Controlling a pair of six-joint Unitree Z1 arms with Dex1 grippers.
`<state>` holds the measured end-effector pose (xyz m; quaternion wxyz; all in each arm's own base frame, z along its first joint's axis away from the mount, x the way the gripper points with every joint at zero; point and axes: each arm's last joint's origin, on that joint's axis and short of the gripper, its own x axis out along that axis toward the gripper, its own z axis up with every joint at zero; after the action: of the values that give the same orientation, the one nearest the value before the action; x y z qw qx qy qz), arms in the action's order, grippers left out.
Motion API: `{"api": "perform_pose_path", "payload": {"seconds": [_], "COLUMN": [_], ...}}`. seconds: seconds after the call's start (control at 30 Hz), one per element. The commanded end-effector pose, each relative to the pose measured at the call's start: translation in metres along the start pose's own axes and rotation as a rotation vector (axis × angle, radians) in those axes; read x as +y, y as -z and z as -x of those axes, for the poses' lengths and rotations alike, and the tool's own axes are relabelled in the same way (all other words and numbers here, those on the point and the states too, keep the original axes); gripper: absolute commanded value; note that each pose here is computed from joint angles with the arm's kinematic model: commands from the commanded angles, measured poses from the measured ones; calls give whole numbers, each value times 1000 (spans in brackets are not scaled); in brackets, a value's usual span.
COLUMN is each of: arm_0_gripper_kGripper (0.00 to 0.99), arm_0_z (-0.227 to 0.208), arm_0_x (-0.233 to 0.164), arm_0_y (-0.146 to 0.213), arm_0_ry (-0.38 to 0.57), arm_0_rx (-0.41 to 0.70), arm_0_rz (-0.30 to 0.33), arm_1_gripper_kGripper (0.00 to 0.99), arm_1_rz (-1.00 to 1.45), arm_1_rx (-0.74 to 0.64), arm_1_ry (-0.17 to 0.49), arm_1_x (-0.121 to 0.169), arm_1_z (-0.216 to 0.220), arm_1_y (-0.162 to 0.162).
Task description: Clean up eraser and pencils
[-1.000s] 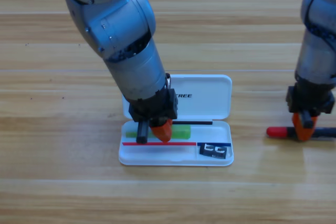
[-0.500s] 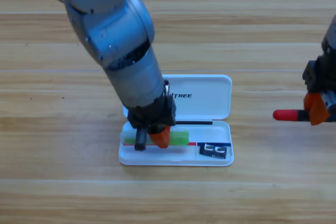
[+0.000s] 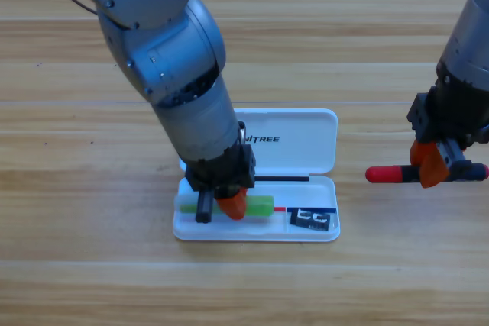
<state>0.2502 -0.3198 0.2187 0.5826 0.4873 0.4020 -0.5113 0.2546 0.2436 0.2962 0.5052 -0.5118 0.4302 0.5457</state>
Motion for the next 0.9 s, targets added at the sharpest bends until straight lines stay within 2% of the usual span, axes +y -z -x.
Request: {"api": "perform_pose_path", "payload": {"seconds": [0.03,0.23,0.27,0.3,0.37,0.4,0.43,0.47,0.5,0.53,0.9], "arm_0_gripper_kGripper": [0,0,29,109,209,388,646,857,962,989,990], "arm_0_z": [-26,-26,-26,-25,-25,-25,-25,-25,-24,-24,-3], "arm_0_x": [-6,-5,-6,-5,-5,-6,-6,-6,-5,-6,-6], "arm_0_y": [-4,-5,-5,-6,-5,-5,-5,-5,-5,-5,-4], "arm_0_ry": [46,41,42,41,42,42,42,42,39,42,23], "arm_0_rx": [27,25,24,23,24,24,24,24,23,25,5], "arm_0_rz": [-8,-9,-8,-8,-8,-7,-4,-1,1,2,5], "arm_1_gripper_kGripper": [0,0,0,0,0,0,0,0,0,0,0], "arm_1_rz": [16,17,17,17,17,16,17,17,16,16,18], "arm_1_rx": [23,26,27,26,28,29,28,27,29,29,28], "arm_1_ry": [-66,-71,-72,-71,-73,-75,-73,-72,-75,-75,-76], "arm_1_x": [4,4,4,4,4,4,4,3,4,3,3], "arm_1_z": [-17,-19,-19,-19,-20,-20,-20,-20,-20,-21,-22], "arm_1_y": [-11,-11,-11,-11,-11,-11,-11,-11,-11,-11,-12]}}
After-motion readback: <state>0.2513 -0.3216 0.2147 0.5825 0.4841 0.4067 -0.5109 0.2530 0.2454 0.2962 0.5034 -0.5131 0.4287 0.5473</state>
